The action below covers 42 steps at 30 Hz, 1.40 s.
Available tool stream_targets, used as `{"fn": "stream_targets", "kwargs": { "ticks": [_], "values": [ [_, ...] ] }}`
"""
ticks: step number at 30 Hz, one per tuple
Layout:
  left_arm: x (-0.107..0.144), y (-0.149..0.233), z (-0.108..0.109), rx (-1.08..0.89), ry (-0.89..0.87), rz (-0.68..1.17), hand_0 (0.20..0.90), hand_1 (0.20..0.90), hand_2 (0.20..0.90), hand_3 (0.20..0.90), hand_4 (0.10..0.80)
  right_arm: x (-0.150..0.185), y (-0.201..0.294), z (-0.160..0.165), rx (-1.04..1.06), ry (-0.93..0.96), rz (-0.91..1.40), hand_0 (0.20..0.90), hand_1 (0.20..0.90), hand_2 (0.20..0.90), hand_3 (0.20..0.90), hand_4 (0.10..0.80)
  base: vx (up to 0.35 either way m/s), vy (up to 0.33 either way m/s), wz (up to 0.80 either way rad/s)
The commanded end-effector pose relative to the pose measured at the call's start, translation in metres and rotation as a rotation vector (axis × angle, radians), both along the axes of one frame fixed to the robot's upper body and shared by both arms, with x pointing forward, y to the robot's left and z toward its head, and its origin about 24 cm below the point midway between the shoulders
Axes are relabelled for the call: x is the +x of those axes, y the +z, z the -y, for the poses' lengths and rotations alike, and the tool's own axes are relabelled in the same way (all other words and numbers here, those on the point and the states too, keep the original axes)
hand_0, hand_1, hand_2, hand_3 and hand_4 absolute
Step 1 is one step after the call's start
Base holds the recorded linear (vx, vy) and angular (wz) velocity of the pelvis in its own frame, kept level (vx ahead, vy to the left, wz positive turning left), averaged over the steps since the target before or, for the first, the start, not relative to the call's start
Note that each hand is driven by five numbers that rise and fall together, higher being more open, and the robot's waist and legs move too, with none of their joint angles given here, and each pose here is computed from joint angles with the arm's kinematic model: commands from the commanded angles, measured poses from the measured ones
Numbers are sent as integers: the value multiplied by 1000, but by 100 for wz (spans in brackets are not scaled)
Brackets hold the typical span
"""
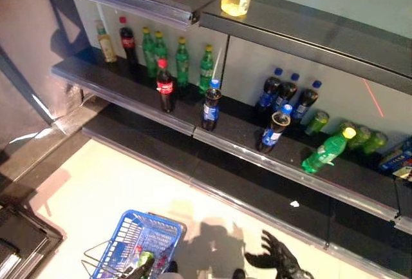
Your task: Pick up the drink and place into the basket.
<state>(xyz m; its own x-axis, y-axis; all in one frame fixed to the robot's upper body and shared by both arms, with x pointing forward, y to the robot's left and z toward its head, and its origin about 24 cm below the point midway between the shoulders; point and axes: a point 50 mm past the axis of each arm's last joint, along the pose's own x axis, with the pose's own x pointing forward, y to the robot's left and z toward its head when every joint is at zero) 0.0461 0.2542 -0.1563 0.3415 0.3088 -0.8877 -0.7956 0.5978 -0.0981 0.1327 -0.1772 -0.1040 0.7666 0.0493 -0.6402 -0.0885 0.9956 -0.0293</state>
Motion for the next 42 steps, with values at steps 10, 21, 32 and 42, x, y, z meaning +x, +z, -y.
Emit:
{"fn": "stream_targets", "kwargs": {
  "ticks": [10, 21, 32, 42],
  "values": [
    [29, 10, 20, 12, -197, 197, 300, 300, 300, 200, 100, 77, 136, 8, -81, 162, 696, 900, 900, 900, 900, 800, 25, -80, 2],
    [23, 6, 27, -7, -217, 159, 300, 300, 300, 200, 100, 101, 249, 37, -210, -202, 1240, 900, 900, 900, 900, 800, 42, 2, 4],
    [26, 3, 37, -41, -297, 154, 300, 300, 300, 200, 100, 132, 267, 47, -253, -526, 1257, 900, 900, 900, 900, 800, 41, 37, 10],
    [82, 19, 41, -54, -307, 327, 300, 300, 300, 200, 100, 160, 302, 25, -210, -703, 1376, 900, 900, 900, 900, 800, -138, 36, 10]
  ]
}}
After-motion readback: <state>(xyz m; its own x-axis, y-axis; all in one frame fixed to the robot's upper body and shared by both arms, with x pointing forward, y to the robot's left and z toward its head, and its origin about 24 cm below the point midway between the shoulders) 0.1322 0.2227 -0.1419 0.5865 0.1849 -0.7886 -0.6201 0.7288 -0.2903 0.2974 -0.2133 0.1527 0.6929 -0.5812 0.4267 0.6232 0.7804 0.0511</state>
